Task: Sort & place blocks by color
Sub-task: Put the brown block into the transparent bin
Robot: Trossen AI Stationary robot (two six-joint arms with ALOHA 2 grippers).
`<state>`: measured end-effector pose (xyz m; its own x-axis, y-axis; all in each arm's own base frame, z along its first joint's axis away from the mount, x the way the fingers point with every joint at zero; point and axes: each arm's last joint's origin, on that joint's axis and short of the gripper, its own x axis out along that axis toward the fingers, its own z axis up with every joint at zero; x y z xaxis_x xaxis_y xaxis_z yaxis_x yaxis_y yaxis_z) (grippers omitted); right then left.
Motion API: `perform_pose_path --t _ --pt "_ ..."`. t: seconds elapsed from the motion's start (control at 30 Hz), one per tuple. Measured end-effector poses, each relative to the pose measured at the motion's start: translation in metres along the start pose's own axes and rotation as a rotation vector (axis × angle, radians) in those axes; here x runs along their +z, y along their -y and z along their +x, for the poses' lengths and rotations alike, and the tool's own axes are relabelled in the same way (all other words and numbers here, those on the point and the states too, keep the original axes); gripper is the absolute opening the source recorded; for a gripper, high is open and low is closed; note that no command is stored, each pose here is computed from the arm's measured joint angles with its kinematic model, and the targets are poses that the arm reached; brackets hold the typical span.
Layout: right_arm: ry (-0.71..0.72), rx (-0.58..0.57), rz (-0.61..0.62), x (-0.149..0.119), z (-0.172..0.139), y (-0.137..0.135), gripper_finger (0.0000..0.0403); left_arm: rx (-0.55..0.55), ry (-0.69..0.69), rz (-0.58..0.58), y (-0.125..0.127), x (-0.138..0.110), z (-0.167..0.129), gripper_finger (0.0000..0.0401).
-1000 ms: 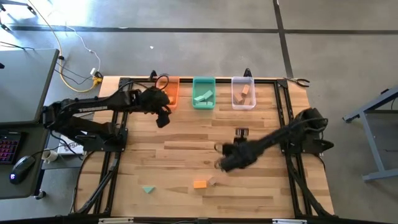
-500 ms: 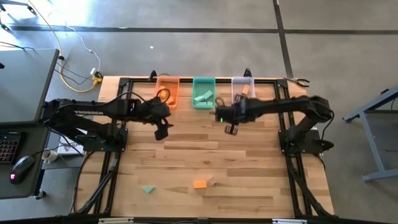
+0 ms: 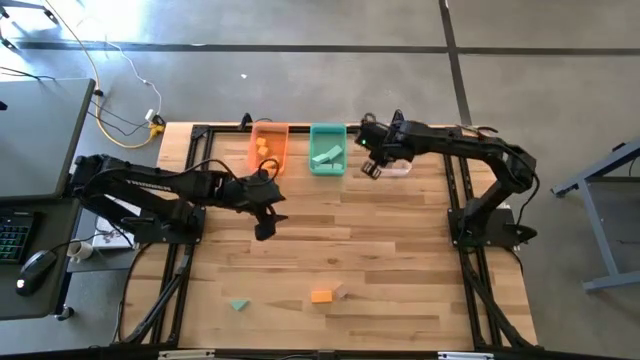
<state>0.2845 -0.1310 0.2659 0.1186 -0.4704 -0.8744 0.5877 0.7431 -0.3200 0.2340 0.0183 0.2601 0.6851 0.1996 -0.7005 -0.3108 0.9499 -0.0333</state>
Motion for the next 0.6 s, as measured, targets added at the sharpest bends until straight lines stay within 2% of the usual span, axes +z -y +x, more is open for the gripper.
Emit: perform_pose_path --t 0.07,0.17,0.4,0.6 --pt "-0.025 -0.033 0.069 0.001 0.008 0.011 0.0093 -0.019 0.021 0.009 0.007 0.002 0.006 0.0251" --pt "-0.068 -0.022 0.11 0.002 0.021 0.023 0.0093 -0.044 0.042 0.024 0.016 0.004 0.016 0.0251" --pt "-0.151 0.017 0.156 0.003 0.048 0.037 0.0093 -0.076 0.027 0.058 0.034 0.001 0.044 0.0251" --pt "-0.215 -0.009 0.164 0.003 0.07 0.039 0.0093 -0.104 0.031 0.084 0.051 -0.003 0.069 0.0251"
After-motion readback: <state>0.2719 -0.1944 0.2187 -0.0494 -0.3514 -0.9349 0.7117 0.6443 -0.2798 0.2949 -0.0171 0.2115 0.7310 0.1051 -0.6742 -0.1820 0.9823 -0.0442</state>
